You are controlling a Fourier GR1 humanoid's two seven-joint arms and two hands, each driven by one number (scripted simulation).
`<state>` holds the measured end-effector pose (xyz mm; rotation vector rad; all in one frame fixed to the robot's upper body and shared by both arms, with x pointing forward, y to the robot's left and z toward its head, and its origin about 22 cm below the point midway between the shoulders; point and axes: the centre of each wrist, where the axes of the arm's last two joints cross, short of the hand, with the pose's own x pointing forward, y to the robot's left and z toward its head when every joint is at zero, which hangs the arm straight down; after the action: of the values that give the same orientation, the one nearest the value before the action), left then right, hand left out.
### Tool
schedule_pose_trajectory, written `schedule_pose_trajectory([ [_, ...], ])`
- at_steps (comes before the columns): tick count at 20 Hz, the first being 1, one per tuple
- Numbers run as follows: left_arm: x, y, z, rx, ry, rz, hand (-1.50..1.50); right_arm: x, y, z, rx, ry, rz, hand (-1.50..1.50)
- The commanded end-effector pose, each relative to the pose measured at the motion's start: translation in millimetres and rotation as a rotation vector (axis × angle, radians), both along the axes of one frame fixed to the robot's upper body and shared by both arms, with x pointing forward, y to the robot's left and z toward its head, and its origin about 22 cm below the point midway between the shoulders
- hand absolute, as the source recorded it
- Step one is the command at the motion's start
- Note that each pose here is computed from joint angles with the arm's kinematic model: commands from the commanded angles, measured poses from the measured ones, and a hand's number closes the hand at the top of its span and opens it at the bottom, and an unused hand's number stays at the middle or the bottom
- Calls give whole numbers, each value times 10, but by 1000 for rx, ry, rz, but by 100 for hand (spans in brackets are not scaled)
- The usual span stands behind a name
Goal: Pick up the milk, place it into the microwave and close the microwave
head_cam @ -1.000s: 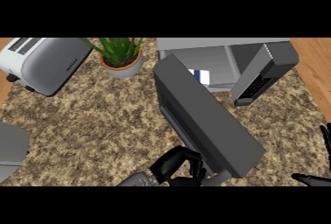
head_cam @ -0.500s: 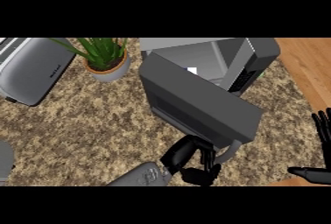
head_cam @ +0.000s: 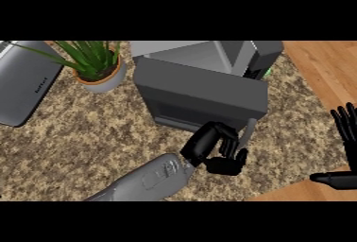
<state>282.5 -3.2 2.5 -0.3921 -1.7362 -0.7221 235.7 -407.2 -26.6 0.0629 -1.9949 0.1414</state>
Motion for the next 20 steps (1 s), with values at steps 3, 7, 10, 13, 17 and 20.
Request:
schedule_pose_trajectory([
  [3, 267, -106, 325, -26, -62, 42, 150, 191, 14, 229, 26, -79, 76, -150],
  [7, 388, -126, 432, -26, -75, 88, 150, 271, 38, 338, 35, -89, 121, -150],
  [10, 462, -159, 536, -27, -88, 105, 150, 329, 97, 394, 40, -91, 172, -150],
  [13, 556, -158, 596, -13, -86, 137, 150, 388, 108, 487, 53, -100, 197, -150],
  [17, 635, -181, 703, -24, -91, 163, 150, 494, 172, 617, 46, -128, 234, -150],
  [20, 682, -179, 739, -29, -86, 183, 150, 532, 202, 682, 51, -125, 296, -150],
])
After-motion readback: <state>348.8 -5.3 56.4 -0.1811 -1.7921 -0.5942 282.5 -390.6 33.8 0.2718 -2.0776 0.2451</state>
